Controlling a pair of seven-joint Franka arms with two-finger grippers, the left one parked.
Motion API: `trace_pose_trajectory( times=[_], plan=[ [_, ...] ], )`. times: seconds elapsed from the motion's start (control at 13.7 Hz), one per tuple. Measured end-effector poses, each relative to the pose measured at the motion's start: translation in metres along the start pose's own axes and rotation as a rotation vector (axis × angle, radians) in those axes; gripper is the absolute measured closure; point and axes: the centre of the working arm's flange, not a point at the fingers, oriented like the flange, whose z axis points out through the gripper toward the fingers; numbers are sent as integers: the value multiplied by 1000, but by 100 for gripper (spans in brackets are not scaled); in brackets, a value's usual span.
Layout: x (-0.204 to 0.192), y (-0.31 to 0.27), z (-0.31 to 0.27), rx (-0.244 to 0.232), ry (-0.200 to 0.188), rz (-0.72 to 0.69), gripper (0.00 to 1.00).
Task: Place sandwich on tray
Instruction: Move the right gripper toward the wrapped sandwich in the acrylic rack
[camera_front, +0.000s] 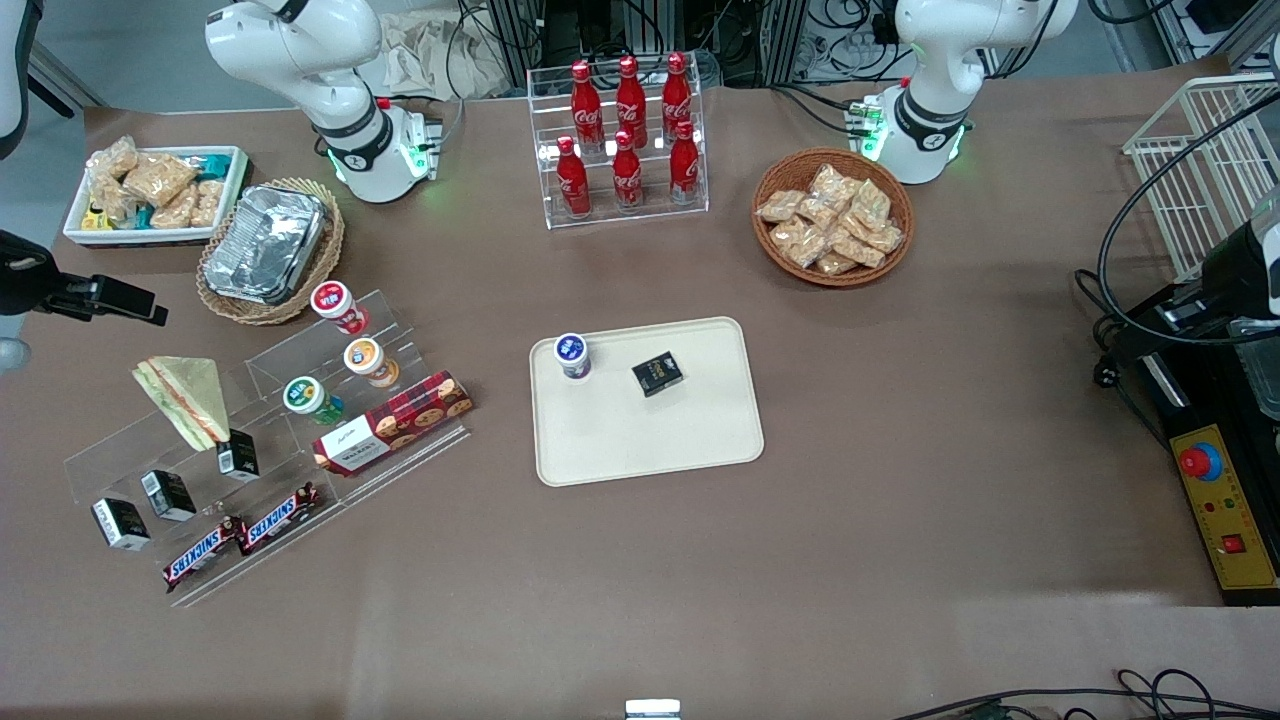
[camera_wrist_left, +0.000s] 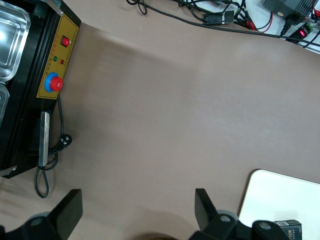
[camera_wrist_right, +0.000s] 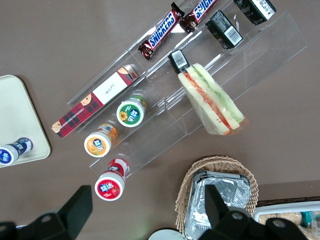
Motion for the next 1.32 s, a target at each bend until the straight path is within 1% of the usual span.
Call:
trace_pose_trajectory(
  times=[0.59, 0.8, 0.95, 1.1, 1.17, 1.32],
  plan=[
    [1, -8, 2, -3, -2, -25, 0],
    [0, -26, 2, -5, -4, -64, 0],
    [0, -27, 3, -5, -4, -126, 0],
    [1, -15, 4, -2, -3, -187, 0],
    [4, -5, 7, -1, 4, -214, 0],
    [15, 28, 26, -2, 34, -274, 0]
  ],
)
